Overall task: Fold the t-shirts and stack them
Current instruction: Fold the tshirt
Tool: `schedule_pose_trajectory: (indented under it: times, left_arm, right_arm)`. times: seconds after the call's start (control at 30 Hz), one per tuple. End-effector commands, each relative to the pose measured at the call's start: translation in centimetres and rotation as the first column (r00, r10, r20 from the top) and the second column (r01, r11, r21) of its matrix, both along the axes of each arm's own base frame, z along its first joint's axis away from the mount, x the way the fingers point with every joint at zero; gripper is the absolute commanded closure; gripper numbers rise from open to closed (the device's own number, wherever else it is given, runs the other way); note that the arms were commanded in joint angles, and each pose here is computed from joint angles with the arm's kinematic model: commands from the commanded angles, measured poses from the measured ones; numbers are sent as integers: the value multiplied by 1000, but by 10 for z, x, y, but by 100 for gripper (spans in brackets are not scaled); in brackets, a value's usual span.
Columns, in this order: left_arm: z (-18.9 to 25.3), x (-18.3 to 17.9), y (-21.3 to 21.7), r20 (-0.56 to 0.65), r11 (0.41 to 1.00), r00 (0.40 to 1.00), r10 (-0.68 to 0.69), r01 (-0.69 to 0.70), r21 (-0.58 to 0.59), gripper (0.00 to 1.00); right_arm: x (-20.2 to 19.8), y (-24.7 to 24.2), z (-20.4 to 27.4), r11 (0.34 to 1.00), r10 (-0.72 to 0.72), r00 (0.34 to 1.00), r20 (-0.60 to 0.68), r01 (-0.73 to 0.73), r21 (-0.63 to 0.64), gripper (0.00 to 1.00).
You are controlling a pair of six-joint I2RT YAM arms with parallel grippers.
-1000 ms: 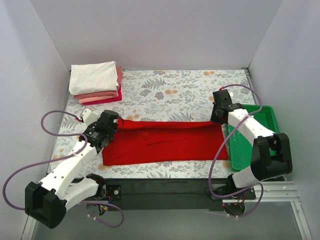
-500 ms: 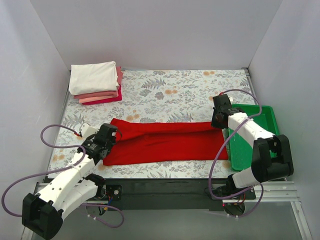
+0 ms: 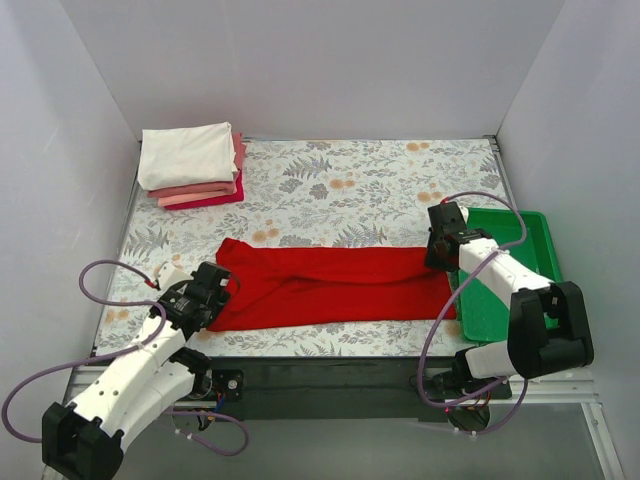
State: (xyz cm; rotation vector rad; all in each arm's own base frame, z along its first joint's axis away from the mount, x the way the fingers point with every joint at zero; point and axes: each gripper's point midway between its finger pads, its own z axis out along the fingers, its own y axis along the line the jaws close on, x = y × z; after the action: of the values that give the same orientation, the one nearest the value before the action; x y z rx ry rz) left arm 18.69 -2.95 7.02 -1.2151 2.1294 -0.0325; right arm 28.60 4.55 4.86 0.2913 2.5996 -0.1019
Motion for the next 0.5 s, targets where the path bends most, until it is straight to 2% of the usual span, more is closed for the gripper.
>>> schedule_pose_trajectory:
  times: [0.0, 0.07, 0.1, 0.13, 0.2, 0.27, 0.47]
  left_arm:
    - [10, -4, -2, 25, 987, 991, 128, -125, -100, 54]
    - [17, -2, -6, 49, 988, 993, 103, -97, -119, 49]
    - [21, 0, -7, 58, 988, 994, 95, -87, -126, 43]
    - [25, 3, -10, 71, 988, 994, 86, -75, -136, 28]
    - [36, 13, -21, 105, 988, 994, 26, -9, -154, 14]
    - [40, 23, -29, 112, 988, 993, -19, 35, -148, 14]
    - [46, 55, -55, 110, 980, 986, -121, 136, -143, 12]
  right_arm:
    - [6, -2, 16, 1000, -3, 997, 73, 3, 2, 61]
    - [7, 2, 24, 1000, 20, 995, 97, -22, 20, 58]
    - [8, 4, 27, 999, 29, 994, 107, -33, 27, 56]
    - [8, 9, 30, 997, 48, 992, 117, -54, 47, 55]
    - [9, 14, 38, 993, 79, 986, 145, -90, 70, 50]
    - [10, 24, 45, 984, 129, 978, 165, -147, 104, 46]
    - [6, 53, 57, 934, 243, 943, 229, -291, 208, 40]
